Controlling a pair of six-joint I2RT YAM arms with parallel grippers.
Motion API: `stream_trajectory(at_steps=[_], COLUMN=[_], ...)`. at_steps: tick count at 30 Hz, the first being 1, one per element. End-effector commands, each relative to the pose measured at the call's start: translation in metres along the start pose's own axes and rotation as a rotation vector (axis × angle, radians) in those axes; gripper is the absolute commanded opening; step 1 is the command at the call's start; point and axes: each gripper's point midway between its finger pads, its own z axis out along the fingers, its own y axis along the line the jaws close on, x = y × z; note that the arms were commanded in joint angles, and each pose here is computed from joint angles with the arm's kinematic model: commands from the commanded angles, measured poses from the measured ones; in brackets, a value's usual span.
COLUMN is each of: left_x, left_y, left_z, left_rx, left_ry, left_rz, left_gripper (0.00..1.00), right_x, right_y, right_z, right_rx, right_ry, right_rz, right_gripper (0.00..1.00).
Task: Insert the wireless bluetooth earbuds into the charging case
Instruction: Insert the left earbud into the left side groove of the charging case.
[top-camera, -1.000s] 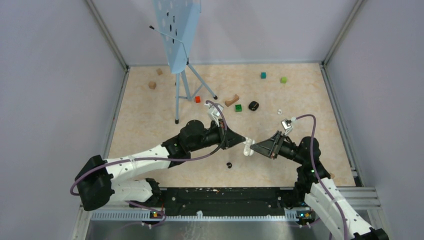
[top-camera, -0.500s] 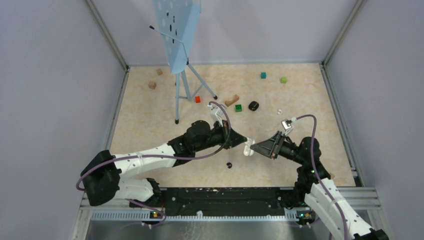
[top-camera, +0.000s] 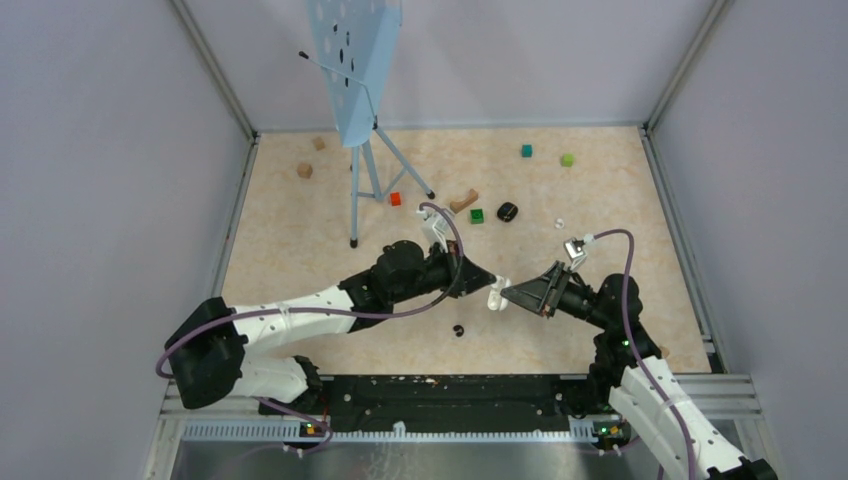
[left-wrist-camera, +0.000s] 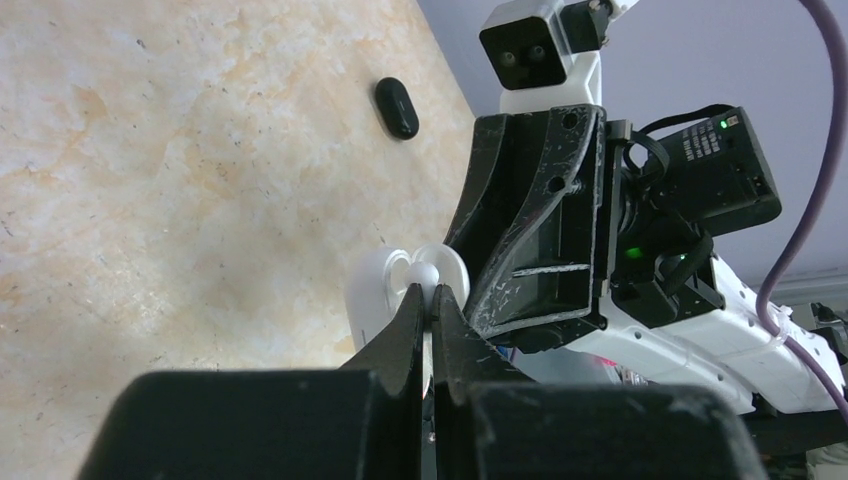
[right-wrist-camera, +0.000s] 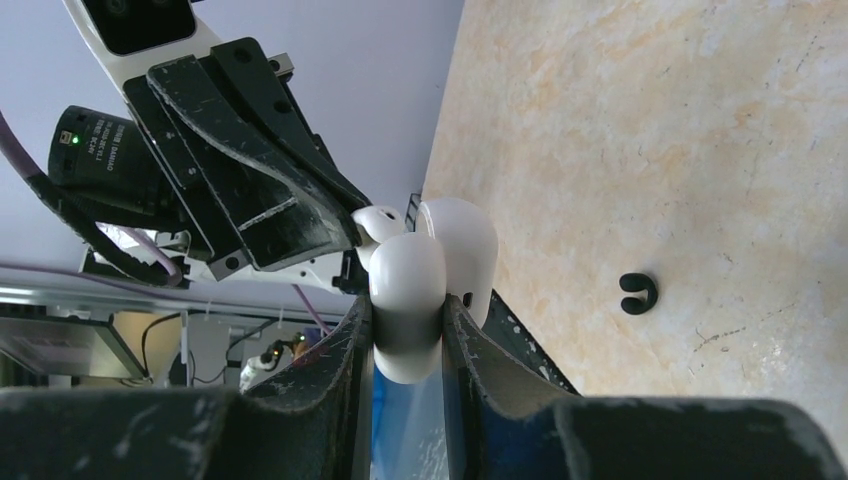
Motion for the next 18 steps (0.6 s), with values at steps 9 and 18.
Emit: stream_trajectory(at_steps=[9,18], left_x=[-0.004,0.005], left_y=[-0.011,-0.008], left_z=[0.004,0.011], left_rx=[0.029,-0.008], left_ry=[-0.027,-0.009], left_rz=[0.001,0.015], left_gripper=[0.00,0.00], right_x=[-0.011,-0.011], right_y=[0.024,0.027], right_z=[-0.001,-0.001], right_rx=[-0.077,-0.087], right_ry=[-0.040,-0.037], right_rz=[-0.035,-0.041], right_gripper=[0.00,0.00])
